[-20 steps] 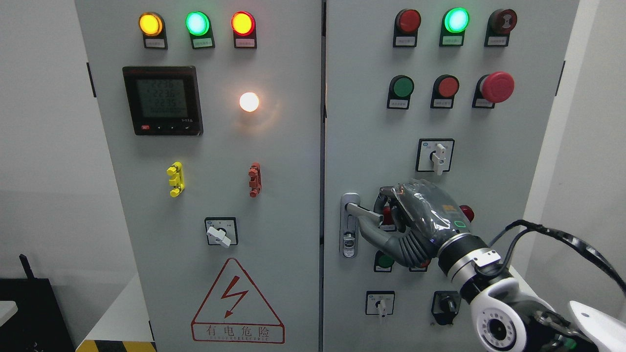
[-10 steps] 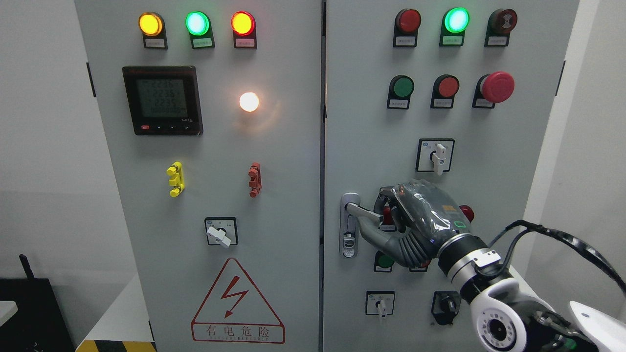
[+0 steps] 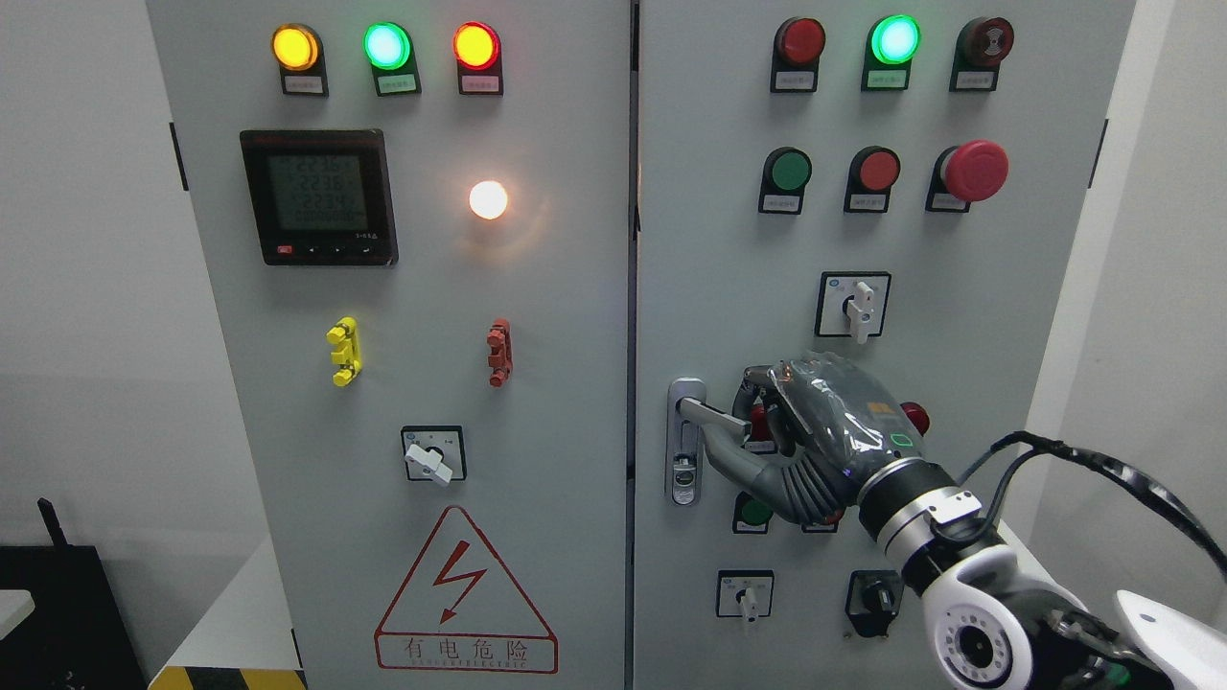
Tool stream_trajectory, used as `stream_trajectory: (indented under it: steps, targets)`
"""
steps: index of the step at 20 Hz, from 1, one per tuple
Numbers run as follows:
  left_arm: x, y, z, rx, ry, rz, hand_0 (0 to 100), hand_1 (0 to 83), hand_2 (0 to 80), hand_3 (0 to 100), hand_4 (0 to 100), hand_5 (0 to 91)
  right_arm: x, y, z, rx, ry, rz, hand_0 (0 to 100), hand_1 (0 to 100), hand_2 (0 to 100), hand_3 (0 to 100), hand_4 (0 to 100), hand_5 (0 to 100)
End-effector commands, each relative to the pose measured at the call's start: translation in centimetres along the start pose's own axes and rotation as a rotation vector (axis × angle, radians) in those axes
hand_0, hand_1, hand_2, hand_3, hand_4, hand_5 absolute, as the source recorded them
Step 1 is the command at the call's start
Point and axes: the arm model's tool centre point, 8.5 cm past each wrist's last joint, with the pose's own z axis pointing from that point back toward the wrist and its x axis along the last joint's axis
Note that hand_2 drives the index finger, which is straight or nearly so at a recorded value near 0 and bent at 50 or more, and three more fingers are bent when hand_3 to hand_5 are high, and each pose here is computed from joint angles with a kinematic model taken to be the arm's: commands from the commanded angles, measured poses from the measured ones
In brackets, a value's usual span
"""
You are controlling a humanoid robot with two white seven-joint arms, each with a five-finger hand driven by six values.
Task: Release door handle
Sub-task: 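Keep the right hand gripping the turned silver handle, then pull the silver handle outward with the right hand to unlatch the door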
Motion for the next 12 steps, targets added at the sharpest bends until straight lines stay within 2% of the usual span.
stream_trajectory:
  steps: [1,12]
  targets:
    - [1.03,-0.21,-0.13,-0.005,-0.03,0.001,12,38.9,0.0,0,0,0.0,0.04,0.03,0.04,0.005,-0.01,-0.008,49,37,82,100,100,99]
    - [1.03,-0.21,-0.13,-0.006,-0.03,0.0,12,38.9,0.0,0,0,0.0,0.14,0.0,0.06,0.003,-0.025,-0.012,50,37,84,100,100,99]
